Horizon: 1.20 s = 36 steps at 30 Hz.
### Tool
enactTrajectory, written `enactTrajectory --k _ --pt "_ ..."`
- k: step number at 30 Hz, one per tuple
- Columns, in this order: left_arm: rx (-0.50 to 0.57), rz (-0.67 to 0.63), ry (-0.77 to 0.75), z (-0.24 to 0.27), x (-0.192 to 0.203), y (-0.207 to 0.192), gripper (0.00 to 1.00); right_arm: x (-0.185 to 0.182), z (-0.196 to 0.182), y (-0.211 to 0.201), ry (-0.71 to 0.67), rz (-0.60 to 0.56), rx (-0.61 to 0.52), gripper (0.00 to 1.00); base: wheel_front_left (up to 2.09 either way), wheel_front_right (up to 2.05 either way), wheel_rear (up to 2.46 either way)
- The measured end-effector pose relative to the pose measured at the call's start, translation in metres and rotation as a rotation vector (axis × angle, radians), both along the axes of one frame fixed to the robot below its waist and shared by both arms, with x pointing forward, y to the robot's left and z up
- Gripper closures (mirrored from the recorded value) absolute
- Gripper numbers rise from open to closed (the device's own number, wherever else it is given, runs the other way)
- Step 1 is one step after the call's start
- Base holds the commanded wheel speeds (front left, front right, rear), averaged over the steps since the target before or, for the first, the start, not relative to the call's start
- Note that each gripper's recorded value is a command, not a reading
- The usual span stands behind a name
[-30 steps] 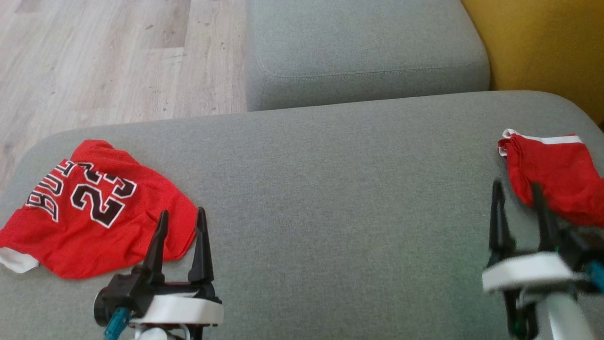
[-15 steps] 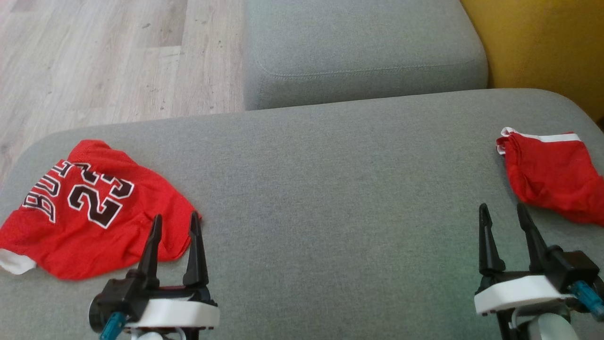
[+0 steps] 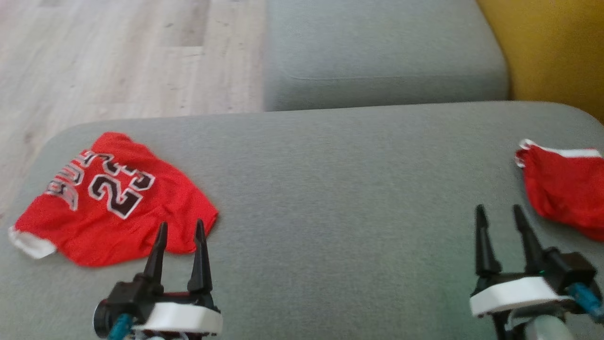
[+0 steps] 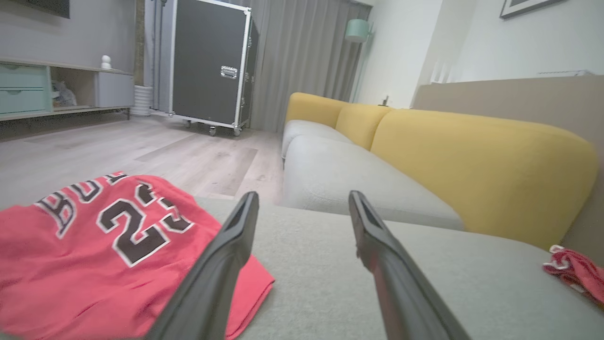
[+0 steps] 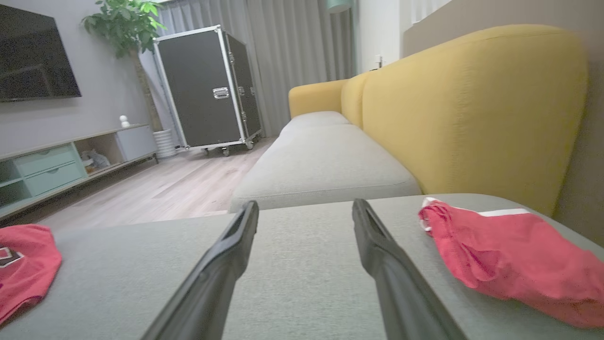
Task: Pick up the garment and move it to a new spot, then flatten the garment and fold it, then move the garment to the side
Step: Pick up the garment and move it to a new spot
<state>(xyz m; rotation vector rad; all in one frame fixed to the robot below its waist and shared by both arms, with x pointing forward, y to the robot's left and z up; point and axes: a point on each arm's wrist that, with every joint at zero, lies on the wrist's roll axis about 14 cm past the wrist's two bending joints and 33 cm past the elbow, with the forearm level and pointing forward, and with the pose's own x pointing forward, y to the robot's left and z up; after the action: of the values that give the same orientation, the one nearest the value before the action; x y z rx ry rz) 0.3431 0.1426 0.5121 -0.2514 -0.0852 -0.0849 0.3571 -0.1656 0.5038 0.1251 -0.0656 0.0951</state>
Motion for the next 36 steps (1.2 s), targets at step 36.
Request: enactTrajectory --k 36 --pt "0.083 0.483 -0.008 -0.004 -0.098 0.145 0.00 -0.007 -0.017 0.182 0.091 0.549 0.045 0.00 0.00 0.00 0.00"
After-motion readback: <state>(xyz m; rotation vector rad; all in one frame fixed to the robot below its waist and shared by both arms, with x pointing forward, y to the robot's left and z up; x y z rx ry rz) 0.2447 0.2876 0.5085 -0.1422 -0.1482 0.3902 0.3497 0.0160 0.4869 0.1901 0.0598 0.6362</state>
